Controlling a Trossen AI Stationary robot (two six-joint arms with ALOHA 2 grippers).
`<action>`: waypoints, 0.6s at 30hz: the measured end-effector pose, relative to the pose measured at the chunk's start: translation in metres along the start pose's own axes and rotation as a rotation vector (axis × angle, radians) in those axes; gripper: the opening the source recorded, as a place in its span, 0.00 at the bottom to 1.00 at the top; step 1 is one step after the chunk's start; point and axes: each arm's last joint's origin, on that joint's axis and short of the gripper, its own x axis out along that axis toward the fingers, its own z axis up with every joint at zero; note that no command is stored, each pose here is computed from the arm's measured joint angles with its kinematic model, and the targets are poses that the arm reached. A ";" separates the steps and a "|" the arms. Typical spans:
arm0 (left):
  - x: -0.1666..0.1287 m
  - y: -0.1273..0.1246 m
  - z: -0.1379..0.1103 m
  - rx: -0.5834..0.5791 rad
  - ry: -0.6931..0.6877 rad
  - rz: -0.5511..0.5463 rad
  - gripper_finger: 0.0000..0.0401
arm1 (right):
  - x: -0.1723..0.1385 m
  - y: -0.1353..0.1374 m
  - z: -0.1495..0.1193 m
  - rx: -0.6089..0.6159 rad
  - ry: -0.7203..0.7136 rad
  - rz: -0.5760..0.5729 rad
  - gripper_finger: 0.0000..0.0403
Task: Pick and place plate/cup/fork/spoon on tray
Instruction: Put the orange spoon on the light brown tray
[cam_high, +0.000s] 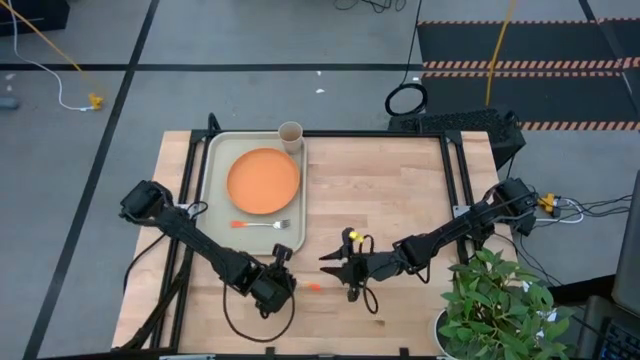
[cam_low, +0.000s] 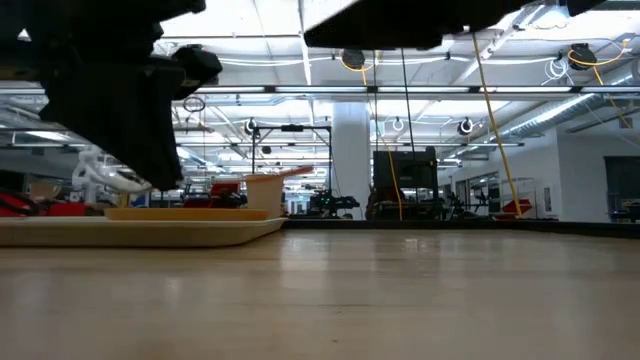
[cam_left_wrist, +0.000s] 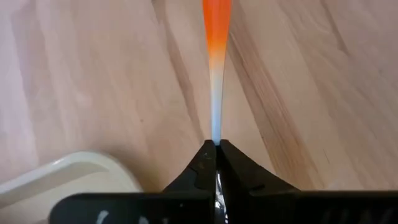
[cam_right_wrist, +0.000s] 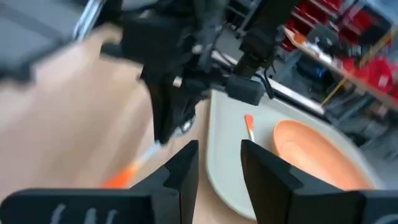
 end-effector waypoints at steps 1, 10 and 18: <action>0.000 0.003 0.001 -0.006 -0.003 0.008 0.02 | 0.000 -0.001 0.001 0.062 -0.009 -0.005 0.28; 0.001 0.025 0.003 -0.009 -0.008 0.051 0.01 | 0.002 -0.001 -0.004 0.245 0.030 0.083 0.28; 0.005 0.040 0.003 -0.038 -0.003 0.090 0.02 | 0.003 0.000 -0.011 0.325 0.100 0.015 0.33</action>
